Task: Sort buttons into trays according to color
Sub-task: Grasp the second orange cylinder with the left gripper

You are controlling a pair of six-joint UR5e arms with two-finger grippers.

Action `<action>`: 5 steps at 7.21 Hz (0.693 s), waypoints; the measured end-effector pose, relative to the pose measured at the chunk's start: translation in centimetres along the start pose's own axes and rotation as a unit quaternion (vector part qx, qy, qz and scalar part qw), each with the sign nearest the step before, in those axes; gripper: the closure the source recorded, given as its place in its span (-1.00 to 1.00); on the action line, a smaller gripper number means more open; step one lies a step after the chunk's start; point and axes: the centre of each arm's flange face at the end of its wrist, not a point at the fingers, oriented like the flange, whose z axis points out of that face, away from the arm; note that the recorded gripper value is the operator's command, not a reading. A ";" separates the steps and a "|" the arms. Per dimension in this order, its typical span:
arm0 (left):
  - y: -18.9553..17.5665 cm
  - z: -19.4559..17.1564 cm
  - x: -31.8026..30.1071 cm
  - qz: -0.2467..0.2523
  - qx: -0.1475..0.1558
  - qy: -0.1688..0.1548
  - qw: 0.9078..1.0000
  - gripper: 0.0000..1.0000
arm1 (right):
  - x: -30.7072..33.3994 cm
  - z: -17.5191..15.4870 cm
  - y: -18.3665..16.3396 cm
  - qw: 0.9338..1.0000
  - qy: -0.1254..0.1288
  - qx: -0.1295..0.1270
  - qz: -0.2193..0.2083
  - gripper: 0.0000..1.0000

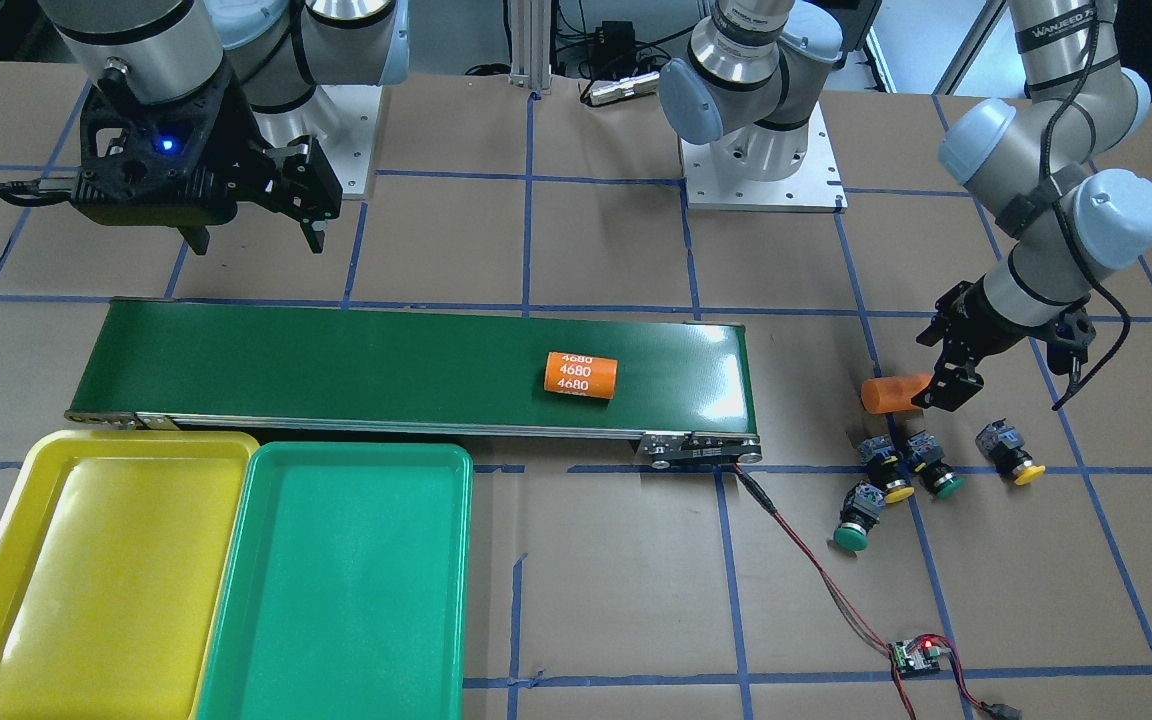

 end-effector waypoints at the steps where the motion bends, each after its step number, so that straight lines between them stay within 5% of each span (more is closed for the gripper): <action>1: -0.1 0.6 0.1 0.000 -0.004 -0.003 1.000 -1.00 | 0.0 0.0 0.0 1.000 0.000 0.000 0.000 -1.00; 5: -0.3 2.3 0.2 -0.003 -0.018 -0.015 1.000 -1.00 | -0.1 -0.1 0.2 1.000 0.002 -0.001 -0.003 -1.00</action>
